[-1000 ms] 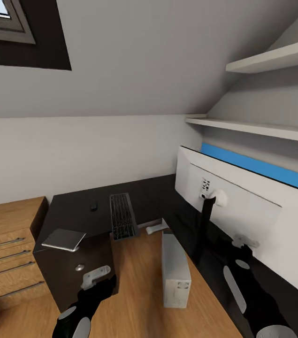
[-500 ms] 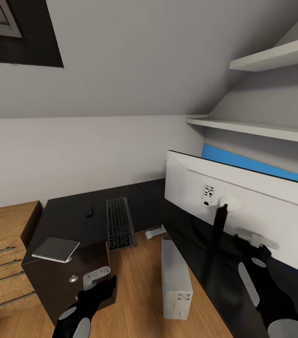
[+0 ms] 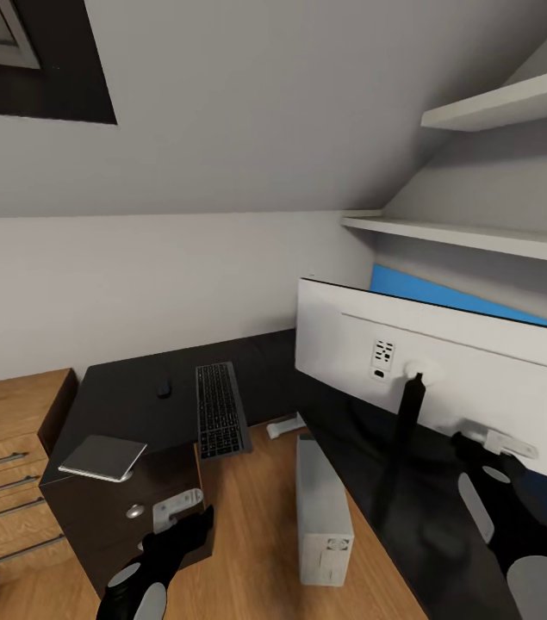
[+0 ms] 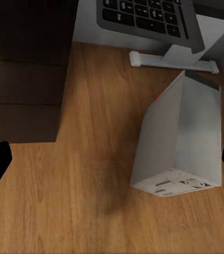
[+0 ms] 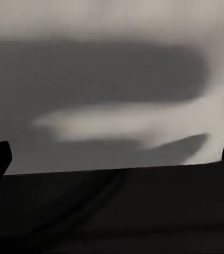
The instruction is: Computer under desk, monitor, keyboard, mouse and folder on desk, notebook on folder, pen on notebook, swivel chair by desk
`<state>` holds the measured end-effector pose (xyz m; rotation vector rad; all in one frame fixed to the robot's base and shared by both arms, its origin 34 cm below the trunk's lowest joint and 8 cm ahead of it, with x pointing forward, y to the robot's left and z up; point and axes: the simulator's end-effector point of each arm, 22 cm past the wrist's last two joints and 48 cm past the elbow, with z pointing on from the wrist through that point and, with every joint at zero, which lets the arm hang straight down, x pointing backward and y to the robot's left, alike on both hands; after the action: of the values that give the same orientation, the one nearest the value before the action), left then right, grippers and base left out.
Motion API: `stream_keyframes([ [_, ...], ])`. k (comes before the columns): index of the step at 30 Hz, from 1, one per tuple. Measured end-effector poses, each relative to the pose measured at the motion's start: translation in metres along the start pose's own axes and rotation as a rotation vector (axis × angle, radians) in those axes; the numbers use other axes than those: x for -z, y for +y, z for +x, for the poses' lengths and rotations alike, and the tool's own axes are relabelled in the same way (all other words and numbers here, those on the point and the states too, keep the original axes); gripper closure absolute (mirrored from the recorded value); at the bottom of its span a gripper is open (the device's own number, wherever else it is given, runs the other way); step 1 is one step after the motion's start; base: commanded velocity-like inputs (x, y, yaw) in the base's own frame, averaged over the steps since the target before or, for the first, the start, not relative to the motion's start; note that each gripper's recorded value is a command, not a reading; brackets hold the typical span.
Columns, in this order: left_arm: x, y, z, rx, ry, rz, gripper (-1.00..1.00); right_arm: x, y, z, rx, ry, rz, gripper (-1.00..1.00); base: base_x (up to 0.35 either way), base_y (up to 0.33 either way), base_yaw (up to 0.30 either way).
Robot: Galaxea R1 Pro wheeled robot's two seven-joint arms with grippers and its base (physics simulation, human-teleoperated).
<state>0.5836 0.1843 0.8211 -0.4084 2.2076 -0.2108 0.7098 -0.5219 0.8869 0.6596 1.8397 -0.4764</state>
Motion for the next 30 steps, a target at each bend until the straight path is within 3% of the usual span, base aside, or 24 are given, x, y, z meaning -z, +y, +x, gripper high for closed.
stream_keyframes([
  [20, 0.000, -0.001, 0.000, 0.001, 0.001, 0.003, -1.00, -0.035, -0.072, -0.027, -0.028, -0.049, 0.113, -1.00, 0.000, 0.000, 0.000],
  [27, 0.000, -0.001, 0.001, 0.002, 0.002, 0.004, -1.00, -0.036, -0.073, -0.030, -0.031, -0.053, 0.115, -1.00, 0.000, 0.000, 0.000],
  [30, 0.000, -0.001, 0.001, 0.002, 0.002, 0.005, -1.00, -0.032, -0.056, -0.026, -0.037, -0.048, 0.092, -1.00, 0.000, 0.000, 0.000],
])
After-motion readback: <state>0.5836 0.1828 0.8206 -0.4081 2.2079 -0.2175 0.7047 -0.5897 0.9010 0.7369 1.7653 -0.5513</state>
